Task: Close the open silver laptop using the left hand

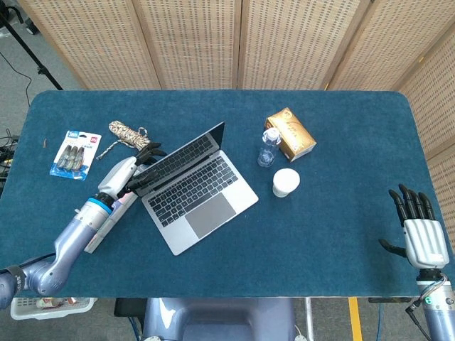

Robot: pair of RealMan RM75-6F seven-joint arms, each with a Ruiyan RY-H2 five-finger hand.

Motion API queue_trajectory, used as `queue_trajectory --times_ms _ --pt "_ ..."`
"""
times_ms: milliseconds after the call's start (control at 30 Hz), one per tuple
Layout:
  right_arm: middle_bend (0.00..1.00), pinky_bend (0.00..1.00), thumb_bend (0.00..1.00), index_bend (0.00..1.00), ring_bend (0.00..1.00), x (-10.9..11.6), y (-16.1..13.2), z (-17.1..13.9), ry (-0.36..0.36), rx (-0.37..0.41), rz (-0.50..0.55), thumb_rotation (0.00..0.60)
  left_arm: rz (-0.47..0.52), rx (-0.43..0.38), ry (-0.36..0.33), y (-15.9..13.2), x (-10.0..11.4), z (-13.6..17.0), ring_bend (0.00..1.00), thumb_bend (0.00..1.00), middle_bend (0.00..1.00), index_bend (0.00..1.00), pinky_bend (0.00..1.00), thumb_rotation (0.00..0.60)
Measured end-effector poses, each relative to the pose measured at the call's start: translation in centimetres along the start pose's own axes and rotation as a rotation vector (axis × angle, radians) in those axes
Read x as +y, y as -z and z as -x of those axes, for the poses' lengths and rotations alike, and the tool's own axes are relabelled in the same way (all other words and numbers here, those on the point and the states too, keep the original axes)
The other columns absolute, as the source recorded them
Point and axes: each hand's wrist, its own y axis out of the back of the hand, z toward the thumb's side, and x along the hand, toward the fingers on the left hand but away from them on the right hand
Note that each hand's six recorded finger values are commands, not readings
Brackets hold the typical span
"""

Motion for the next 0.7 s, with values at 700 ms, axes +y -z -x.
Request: queue_trajectory --times_ms 700 --pt "0.00 0.00 0.00 0.00 0.00 -0.3 -0.1 0.0 -0.010 0.001 -0.007 0.600 -0.037 -0.040 0.079 -1.3 -5.6 -0.2 0.31 0.00 0.17 0.28 0.29 0.000"
